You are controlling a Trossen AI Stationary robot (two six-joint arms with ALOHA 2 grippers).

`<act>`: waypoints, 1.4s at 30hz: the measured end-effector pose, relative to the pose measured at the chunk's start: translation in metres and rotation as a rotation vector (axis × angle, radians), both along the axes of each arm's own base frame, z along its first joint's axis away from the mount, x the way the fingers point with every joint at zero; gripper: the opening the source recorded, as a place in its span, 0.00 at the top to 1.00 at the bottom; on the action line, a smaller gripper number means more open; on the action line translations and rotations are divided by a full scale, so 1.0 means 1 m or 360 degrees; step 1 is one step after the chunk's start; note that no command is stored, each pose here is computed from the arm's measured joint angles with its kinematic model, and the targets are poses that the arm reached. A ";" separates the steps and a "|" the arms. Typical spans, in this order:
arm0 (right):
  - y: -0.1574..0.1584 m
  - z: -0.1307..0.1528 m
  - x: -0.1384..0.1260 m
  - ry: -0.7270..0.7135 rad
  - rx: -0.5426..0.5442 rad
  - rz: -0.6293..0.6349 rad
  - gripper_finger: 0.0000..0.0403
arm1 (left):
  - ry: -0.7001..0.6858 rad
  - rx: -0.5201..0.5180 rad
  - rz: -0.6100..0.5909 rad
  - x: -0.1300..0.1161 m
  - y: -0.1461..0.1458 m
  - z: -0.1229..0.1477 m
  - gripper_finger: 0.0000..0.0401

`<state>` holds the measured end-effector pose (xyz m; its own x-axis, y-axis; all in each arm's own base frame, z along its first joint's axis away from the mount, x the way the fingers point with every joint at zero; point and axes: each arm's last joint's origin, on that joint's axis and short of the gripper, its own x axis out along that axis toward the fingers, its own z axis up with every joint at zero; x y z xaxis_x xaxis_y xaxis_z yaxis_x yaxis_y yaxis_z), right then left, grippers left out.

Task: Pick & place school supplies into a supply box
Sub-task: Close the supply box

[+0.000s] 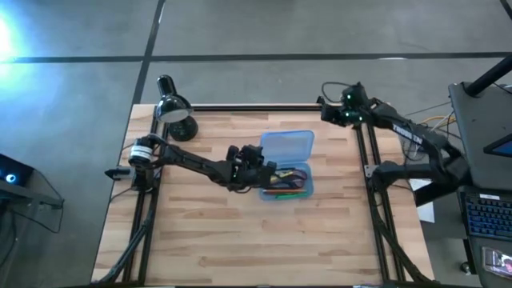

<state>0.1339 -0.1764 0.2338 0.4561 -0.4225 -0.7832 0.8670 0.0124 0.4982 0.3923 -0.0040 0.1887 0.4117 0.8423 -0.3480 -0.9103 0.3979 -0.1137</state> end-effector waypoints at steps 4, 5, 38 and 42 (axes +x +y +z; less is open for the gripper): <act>-0.022 -0.016 -0.001 -0.0097 0.0225 0.0090 0.88 | 0.0020 0.0008 -0.0011 -0.003 -0.005 -0.005 0.99; -0.026 -0.021 0.000 -0.0113 0.0263 0.0124 0.88 | 0.0024 0.0008 -0.0014 -0.004 -0.006 -0.006 0.99; 0.154 -0.037 -0.008 -0.0272 0.0625 0.0799 0.88 | 0.0130 0.0083 0.0036 -0.018 -0.007 -0.026 0.99; 0.177 -0.053 0.002 -0.0364 0.0641 0.0712 0.88 | 0.0130 0.0079 0.0032 -0.018 -0.007 -0.026 0.99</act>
